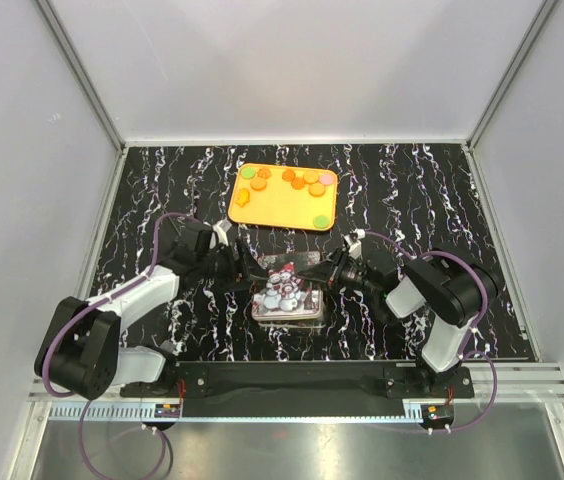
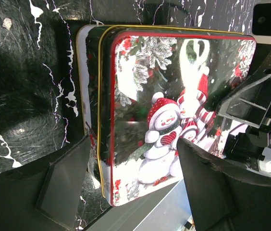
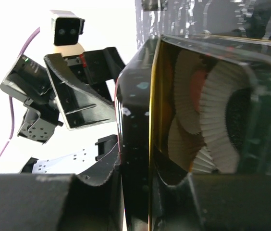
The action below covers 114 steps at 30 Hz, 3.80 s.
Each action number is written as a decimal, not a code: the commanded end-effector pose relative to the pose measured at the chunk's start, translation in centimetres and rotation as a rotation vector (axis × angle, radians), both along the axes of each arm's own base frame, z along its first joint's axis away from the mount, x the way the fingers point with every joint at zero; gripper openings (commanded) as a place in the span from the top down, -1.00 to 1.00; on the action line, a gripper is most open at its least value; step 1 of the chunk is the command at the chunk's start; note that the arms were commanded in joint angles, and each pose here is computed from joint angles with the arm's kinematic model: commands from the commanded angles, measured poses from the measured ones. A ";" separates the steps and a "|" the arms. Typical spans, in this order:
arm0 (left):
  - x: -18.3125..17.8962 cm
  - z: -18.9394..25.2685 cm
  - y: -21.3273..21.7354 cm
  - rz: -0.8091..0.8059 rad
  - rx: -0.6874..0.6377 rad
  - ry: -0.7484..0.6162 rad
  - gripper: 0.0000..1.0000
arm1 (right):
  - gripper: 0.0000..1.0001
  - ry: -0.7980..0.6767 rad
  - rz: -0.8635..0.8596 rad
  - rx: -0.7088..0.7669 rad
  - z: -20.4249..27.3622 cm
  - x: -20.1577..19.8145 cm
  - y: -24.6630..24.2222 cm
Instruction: Pack the cookies
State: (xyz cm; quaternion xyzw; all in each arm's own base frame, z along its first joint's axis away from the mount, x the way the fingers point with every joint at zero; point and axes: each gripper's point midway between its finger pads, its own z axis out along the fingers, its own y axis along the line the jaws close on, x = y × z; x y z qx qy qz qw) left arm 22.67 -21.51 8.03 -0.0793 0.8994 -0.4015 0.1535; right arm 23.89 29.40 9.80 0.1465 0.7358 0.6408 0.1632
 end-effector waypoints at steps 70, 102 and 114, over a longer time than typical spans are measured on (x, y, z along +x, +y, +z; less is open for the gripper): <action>1.3 2.9 -2.4 -0.090 0.047 -0.080 -0.54 | 0.18 -0.123 -0.191 0.009 0.8 0.6 -9.1; 1.3 3.4 -2.7 -0.101 0.062 -0.083 -0.55 | -0.05 -0.184 -0.306 -0.318 3.0 0.2 -12.2; 1.2 3.1 -2.6 -0.104 0.077 -0.076 -0.54 | -0.04 -0.135 -0.246 -0.371 1.7 0.2 -11.9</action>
